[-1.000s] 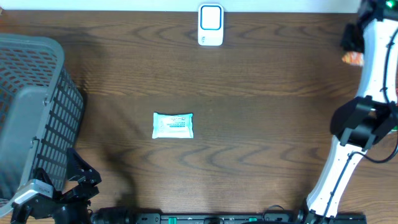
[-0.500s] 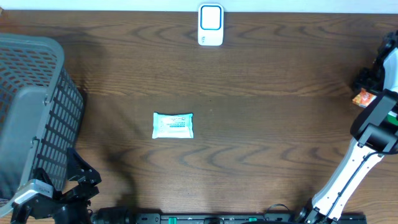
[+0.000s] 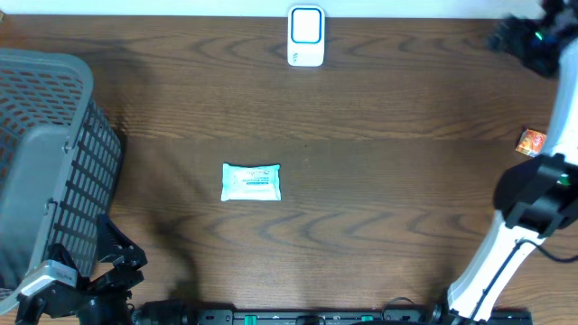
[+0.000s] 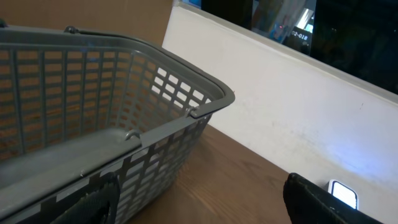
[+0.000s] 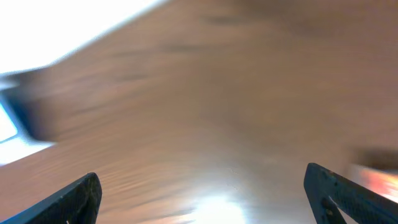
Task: Scan the item barcode
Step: 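Carry the snack box to the right edge and release it, then swing the right gripper left and grasp the teal wipes pack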
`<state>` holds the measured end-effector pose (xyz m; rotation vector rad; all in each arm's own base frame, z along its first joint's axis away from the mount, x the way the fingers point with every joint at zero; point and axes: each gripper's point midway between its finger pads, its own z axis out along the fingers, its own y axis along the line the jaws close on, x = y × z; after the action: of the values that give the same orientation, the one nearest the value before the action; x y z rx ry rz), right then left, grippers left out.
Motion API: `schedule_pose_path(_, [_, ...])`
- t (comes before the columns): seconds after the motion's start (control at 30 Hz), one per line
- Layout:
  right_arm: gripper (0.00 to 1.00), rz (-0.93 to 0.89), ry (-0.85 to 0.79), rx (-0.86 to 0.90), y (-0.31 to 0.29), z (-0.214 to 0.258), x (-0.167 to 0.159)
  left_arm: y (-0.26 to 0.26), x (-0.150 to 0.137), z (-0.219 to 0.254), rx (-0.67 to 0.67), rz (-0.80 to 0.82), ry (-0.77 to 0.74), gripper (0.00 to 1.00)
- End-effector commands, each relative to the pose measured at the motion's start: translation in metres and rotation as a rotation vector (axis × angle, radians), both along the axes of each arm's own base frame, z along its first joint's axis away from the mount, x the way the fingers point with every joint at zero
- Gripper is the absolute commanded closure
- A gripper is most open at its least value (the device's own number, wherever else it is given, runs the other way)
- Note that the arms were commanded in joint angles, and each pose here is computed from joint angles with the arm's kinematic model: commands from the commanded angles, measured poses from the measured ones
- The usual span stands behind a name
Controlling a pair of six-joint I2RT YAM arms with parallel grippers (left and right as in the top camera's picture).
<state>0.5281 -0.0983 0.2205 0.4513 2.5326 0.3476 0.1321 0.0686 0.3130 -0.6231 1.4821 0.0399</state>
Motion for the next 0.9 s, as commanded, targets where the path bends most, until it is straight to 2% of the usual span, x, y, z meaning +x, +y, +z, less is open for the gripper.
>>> schedule_pose_path(0.0, [0.01, 0.4, -0.023, 0.251, 0.149, 0.007, -0.004, -0.002, 0.0, 0.001, -0.007, -0.011, -0.013, 0.16])
schedule_pose_path(0.1, [0.01, 0.71, 0.024, 0.184, 0.231, -0.012, -0.034, -0.002, 0.0, 0.001, -0.007, -0.011, -0.013, 0.15])
schedule_pose_path(0.2, [0.01, 0.965, 0.108, 0.055, 0.289, -0.041, -0.071, -0.002, 0.0, 0.001, -0.007, -0.01, -0.013, 0.15])
schedule_pose_path(0.33, [0.01, 1.127, 0.253, -0.109, 0.346, -0.077, -0.116, -0.002, 0.0, 0.001, -0.007, -0.01, -0.014, 0.16])
schedule_pose_path(0.47, [0.01, 1.109, 0.351, -0.343, 0.375, -0.108, -0.14, -0.002, 0.0, 0.001, -0.007, -0.01, -0.013, 0.16])
schedule_pose_path(0.57, [0.01, 1.05, 0.335, -0.519, 0.392, -0.116, -0.146, -0.002, 0.0, 0.001, -0.007, -0.01, -0.013, 0.15])
schedule_pose_path(0.87, [0.01, 1.024, 0.346, -0.648, 0.446, -0.142, -0.211, -0.002, 0.0, 0.001, -0.007, -0.01, -0.013, 0.16])
